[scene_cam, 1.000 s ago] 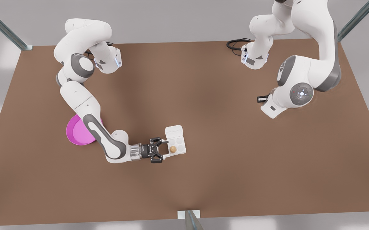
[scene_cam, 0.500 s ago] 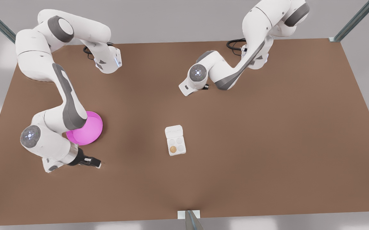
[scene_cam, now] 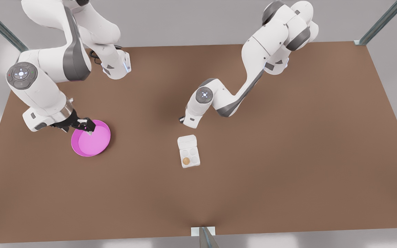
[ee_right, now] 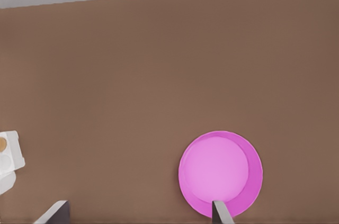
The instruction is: Pack egg into the box and close the box lid
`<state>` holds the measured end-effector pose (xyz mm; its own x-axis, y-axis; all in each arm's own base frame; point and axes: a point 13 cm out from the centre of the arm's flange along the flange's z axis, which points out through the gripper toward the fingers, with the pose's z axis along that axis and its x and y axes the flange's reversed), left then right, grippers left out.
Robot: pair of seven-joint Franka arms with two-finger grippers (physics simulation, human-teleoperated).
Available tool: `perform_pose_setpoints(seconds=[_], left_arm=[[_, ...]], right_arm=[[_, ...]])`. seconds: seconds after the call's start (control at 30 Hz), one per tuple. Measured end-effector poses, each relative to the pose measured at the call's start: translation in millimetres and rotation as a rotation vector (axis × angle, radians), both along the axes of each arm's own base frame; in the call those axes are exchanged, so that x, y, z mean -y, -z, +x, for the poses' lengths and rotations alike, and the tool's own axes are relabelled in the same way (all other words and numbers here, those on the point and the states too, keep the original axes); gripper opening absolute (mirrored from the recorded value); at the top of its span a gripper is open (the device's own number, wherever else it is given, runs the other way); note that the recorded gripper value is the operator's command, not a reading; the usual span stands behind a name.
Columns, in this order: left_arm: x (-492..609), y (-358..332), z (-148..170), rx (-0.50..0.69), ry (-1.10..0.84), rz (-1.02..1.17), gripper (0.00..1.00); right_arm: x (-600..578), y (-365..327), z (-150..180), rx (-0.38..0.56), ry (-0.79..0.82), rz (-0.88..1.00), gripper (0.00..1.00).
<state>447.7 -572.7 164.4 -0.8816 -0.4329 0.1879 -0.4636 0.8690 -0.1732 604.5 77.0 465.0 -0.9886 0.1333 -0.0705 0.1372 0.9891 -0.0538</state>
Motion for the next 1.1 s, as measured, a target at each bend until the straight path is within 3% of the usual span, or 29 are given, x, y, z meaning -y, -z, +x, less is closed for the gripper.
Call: perform_pose_setpoints(seconds=[0.43,1.1], left_arm=[[-16,29,28,0.034,-0.070,0.008,0.21],[29,35,30,0.082,0.059,-0.042,0.21]], right_arm=[[19,13,12,-0.020,0.000,0.039,1.00],[54,27,27,-0.039,0.025,0.070,1.00]])
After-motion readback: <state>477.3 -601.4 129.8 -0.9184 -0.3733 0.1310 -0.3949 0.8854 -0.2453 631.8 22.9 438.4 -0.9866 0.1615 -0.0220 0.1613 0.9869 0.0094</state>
